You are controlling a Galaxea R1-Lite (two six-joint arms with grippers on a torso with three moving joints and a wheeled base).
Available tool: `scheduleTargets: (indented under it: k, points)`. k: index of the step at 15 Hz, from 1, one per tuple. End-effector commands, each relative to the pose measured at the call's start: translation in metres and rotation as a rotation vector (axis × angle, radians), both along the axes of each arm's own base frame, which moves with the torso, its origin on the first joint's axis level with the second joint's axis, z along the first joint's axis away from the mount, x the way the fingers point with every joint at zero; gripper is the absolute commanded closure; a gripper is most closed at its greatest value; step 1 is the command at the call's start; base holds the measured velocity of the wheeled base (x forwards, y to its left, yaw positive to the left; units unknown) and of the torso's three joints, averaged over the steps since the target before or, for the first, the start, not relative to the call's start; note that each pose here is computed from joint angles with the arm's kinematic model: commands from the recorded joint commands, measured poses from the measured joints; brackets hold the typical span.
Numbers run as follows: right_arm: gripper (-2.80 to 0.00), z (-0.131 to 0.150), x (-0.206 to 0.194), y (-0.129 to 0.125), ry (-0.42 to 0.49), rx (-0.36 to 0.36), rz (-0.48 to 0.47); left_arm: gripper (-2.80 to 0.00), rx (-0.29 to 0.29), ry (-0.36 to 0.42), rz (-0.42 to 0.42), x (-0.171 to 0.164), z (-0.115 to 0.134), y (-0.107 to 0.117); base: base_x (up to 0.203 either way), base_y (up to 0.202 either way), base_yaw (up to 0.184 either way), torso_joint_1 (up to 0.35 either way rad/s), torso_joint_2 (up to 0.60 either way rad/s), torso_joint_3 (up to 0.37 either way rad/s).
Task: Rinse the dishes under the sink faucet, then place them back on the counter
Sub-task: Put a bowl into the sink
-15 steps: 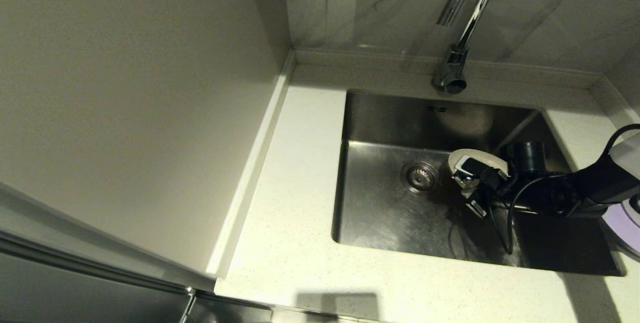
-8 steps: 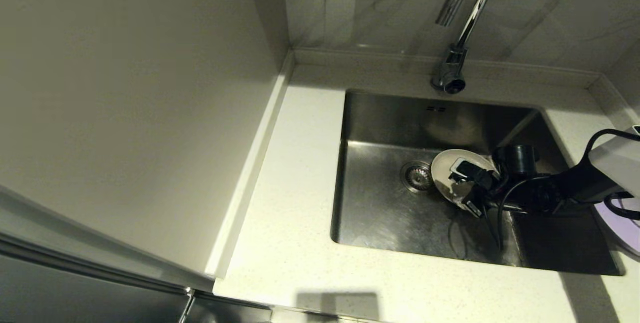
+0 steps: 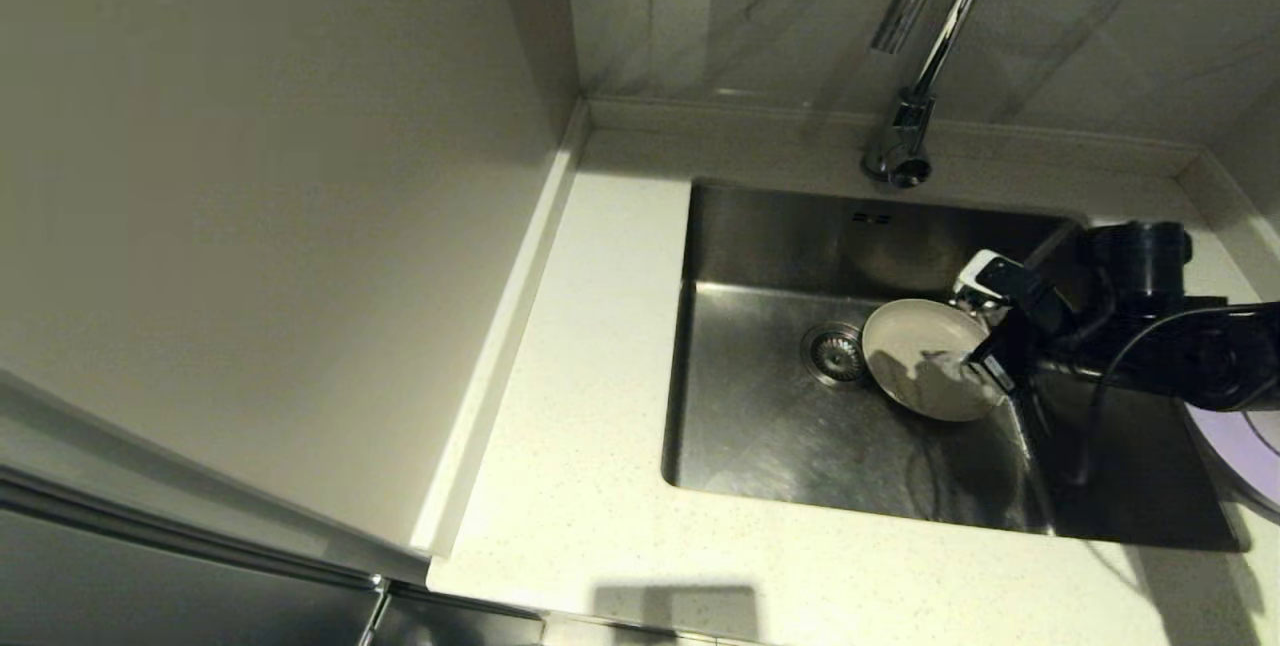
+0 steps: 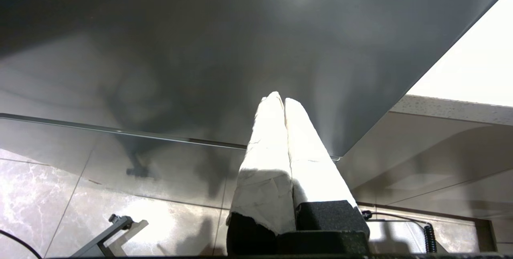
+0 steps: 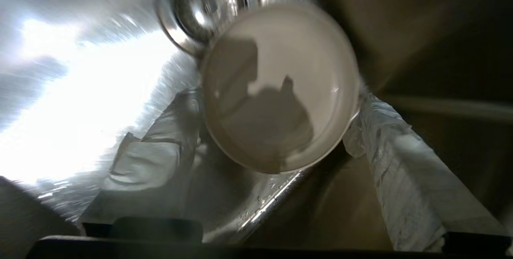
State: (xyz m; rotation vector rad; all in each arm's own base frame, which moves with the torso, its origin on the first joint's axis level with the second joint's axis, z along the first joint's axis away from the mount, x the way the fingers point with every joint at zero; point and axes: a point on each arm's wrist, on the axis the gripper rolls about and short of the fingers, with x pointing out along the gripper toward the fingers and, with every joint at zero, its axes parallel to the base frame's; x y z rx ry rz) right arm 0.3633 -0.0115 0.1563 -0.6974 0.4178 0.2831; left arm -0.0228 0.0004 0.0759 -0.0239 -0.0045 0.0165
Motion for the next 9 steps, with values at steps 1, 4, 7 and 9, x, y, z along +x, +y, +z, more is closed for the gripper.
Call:
scheduleTargets:
  k: [1,4,7,9]
  points:
    - [-2.80,0.068,-0.054,0.003,-0.150,0.027,0.029,0.00,-0.001,-0.002,0.000,0.000,0.000,0.000,0.000,0.000,0.000,0.000,0.00,0.000]
    - [-2.80,0.098,-0.097,0.003,-0.078,0.097,0.023,0.00,-0.001,-0.002,0.000,0.000,0.000,0.000,0.000,0.000,0.000,0.000,0.00,0.000]
    - [-2.80,0.128,-0.124,-0.004,0.133,0.130,-0.063,0.00,-0.001,-0.002,0.000,0.000,0.000,0.000,0.000,0.000,0.000,0.000,0.00,0.000]
    - [-2.80,0.151,-0.143,-0.009,0.237,0.191,-0.177,0.00,-0.001,-0.002,0.000,0.000,0.000,0.000,0.000,0.000,0.000,0.000,0.00,0.000]
